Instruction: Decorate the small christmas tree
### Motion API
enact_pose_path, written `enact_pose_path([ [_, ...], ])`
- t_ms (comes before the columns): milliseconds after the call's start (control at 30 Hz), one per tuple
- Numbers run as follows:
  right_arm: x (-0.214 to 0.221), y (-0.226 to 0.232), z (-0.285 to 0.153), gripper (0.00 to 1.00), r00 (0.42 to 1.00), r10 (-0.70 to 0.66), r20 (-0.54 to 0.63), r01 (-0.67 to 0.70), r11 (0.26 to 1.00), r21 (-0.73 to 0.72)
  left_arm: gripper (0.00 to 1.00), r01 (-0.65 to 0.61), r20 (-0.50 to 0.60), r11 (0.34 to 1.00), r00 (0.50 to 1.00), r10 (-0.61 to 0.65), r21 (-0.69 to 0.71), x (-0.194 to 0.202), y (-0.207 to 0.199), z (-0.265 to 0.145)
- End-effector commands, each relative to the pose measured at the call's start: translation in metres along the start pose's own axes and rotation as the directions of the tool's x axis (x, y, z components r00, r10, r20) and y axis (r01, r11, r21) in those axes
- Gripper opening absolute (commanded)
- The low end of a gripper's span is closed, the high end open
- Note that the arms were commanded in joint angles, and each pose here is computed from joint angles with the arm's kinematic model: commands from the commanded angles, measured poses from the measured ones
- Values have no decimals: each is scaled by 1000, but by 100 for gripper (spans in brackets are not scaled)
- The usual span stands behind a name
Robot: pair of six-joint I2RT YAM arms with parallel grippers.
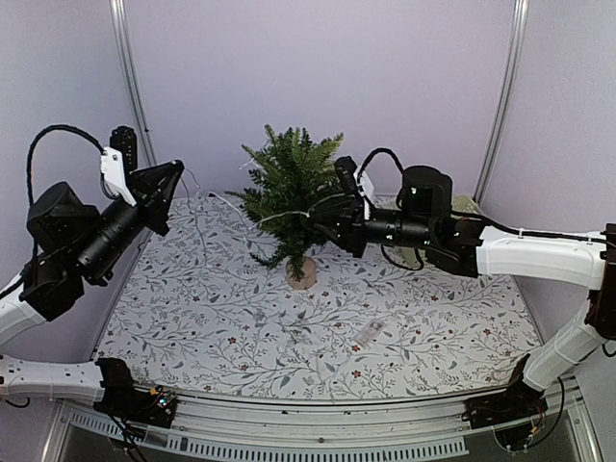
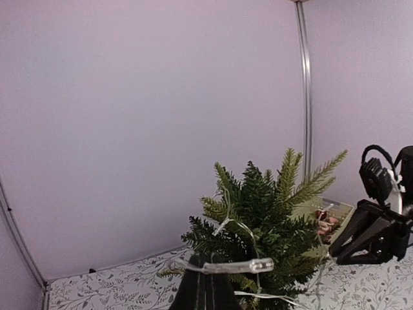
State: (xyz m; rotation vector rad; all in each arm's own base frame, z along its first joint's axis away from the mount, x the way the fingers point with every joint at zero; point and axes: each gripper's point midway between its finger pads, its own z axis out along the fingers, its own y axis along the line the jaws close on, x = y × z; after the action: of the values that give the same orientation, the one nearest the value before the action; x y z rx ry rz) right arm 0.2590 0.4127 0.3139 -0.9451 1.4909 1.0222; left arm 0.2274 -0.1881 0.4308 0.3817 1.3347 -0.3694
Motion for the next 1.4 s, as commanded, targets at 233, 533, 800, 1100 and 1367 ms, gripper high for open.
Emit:
enact_pose_path([
  [233,24,7,-42,69,999,-21,43,19,999,44,0,61,-81,978,994,-78,-197,13,45,25],
  [533,114,30,-43,71,1000,8,-18,-8,999,-33,0,73,-106,981,990,-93,-179,16,45,31],
  [800,157,38,9,69,993,4,-119,-14,996,-88,0,69,-109,980,990,-90,-187,15,48,31],
  [1100,198,63,46,73,973,25,-228,-78,970,-230,0,65,-115,980,989,-88,-188,18,49,33],
  [1367,231,44,64,73,941,58,-332,-109,985,-136,0,66,-108,981,990,-87,-184,18,49,34],
])
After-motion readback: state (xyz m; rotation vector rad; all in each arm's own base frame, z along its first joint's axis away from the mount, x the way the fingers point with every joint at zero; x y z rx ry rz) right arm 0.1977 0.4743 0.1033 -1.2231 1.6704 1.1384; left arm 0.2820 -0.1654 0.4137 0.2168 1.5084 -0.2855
